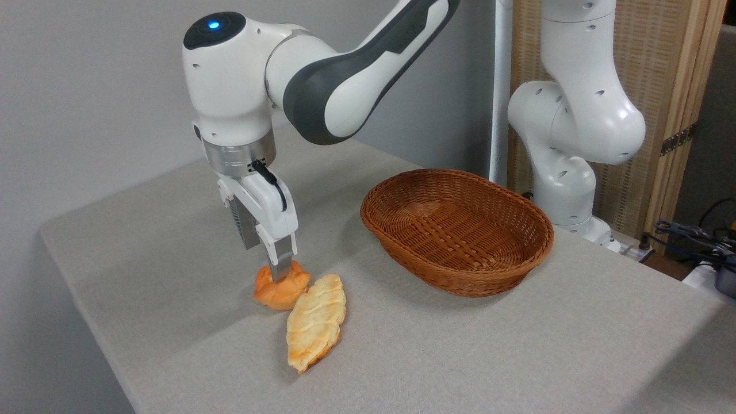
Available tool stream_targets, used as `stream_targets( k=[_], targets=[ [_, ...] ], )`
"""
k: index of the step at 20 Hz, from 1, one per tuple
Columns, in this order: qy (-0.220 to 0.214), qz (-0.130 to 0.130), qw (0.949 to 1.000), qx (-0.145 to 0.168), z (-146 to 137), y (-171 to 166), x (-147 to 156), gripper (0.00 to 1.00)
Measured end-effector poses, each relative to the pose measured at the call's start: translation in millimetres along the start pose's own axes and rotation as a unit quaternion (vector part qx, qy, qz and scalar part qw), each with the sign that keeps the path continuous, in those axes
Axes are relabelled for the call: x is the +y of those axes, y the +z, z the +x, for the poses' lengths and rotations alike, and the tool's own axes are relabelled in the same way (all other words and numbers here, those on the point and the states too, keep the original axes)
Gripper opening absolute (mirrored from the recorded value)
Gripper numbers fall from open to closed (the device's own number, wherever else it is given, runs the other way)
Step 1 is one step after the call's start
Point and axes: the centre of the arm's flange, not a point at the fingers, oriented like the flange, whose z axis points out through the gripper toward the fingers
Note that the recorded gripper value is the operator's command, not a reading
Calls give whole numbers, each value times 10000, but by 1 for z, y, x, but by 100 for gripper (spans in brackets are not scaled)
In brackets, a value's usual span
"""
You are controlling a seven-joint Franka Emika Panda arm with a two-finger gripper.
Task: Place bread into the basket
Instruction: 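Close the gripper fingers around the round orange bun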
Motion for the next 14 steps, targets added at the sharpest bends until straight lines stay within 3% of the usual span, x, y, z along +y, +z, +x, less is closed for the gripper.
stream_targets(
  k=[3, 8, 11, 12, 14],
  targets=[
    [92, 10, 10000, -9, -1, 0, -1, 100],
    [858, 202, 9958, -261, -3, 3, -3, 100],
    [1052, 196, 9936, -355, -2, 10, -4, 100],
    [1076, 178, 9933, -382, -2, 14, -3, 96],
    [1147, 136, 9922, -462, 1, 23, 0, 75]
  ],
)
